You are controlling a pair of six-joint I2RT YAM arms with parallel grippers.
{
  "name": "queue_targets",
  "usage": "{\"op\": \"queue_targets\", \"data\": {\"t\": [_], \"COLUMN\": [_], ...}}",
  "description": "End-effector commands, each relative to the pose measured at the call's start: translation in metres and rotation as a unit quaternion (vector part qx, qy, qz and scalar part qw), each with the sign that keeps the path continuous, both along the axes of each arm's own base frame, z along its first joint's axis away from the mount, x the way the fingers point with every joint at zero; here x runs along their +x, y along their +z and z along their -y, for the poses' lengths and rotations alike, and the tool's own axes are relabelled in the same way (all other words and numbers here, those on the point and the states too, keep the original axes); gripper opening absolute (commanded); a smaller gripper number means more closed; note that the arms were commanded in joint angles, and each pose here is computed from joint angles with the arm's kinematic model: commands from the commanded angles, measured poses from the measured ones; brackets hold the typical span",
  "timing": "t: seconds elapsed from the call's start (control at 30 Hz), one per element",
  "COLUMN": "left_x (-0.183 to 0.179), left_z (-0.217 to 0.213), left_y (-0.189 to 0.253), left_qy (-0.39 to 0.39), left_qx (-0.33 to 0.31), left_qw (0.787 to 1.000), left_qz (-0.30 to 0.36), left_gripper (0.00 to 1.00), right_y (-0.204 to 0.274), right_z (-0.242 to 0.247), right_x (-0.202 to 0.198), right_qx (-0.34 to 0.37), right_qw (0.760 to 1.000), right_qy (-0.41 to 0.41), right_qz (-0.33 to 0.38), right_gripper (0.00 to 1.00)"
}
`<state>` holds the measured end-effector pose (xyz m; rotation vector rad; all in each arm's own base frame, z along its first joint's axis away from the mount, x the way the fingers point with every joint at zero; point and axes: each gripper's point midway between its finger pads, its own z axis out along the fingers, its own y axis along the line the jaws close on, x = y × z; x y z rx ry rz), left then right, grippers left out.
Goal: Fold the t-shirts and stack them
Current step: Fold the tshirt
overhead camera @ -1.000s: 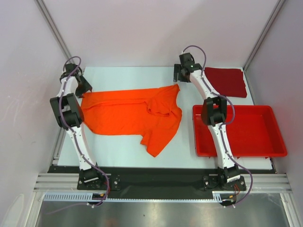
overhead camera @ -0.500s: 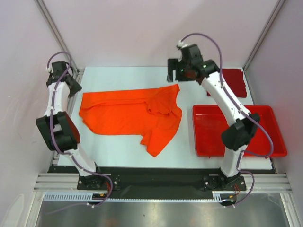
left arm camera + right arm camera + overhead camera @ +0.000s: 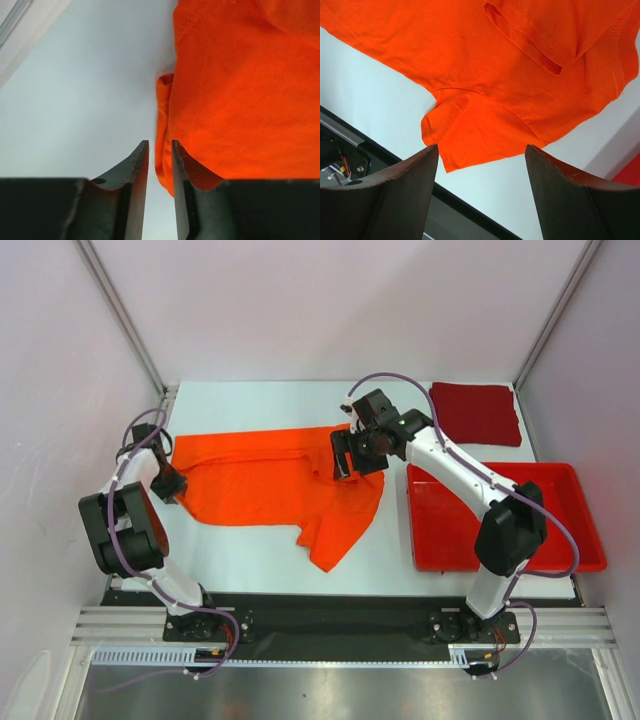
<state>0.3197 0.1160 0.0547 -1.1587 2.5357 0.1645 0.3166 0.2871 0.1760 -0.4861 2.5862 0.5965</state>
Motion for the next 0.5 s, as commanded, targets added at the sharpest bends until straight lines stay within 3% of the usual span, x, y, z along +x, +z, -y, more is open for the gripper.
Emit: {"op": "queue_targets", "data": {"t": [0.0, 0.17, 0.47], "left_x": [-0.003, -0.013, 0.003], "left_z": [-0.011, -0.023, -0.031], "left_y": [-0.005, -0.01, -0.019], "left_qy": [0.024, 0.039, 0.053], "left_qx": [0.021, 0.033, 0.031], "left_qw": [0.999, 0.999, 0.998], "left_qz": [0.002, 0.009, 0.024], "left_gripper": [0.29, 0.28, 0.33], "right_y": [0.03, 0.021, 0.017], "right_z": [0.0, 0.005, 0.013], "right_x": [-0.002, -0.005, -0.002], "right_qx": [0.031, 0.028, 0.03], "right_qw": [0.999, 0.999, 0.999], "right_qy": [0.01, 0.007, -0.001], "right_qz": [0.038, 0.027, 0.02], "right_gripper": [0.76, 0.76, 0.76]}}
